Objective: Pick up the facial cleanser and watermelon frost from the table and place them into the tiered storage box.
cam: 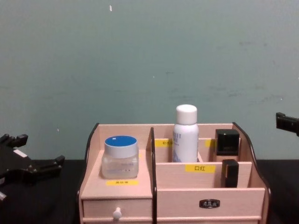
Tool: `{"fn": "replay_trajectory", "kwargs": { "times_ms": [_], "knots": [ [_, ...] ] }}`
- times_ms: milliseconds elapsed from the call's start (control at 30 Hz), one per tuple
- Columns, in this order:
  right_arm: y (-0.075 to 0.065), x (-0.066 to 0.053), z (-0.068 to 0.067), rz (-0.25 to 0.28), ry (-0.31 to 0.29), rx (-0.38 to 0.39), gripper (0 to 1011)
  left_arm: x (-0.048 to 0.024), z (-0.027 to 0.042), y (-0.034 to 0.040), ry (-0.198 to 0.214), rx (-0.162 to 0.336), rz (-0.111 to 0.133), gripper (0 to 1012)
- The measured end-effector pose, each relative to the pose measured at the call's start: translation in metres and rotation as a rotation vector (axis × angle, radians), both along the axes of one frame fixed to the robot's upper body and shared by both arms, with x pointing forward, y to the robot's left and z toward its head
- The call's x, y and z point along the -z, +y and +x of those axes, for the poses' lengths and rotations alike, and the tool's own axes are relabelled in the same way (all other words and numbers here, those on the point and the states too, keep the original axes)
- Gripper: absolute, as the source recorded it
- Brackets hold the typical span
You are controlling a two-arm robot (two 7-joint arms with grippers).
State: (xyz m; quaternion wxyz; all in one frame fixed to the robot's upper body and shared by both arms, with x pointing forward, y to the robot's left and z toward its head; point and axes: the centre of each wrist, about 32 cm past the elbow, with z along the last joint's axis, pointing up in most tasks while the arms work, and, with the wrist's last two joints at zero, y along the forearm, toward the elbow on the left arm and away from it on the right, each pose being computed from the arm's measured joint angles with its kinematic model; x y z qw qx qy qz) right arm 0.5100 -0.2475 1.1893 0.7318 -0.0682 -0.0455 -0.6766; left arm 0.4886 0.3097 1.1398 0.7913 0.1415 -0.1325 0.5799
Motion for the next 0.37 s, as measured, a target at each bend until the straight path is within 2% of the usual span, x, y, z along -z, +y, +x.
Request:
{"fn": "replay_trajectory", "kwargs": {
  "times_ms": [367],
  "knots": [
    [0.0, 0.0, 0.0, 0.0, 0.0, 0.0, 1000, 0.0, 0.0, 0.0, 0.0, 0.0, 0.0, 1001]
  ]
}}
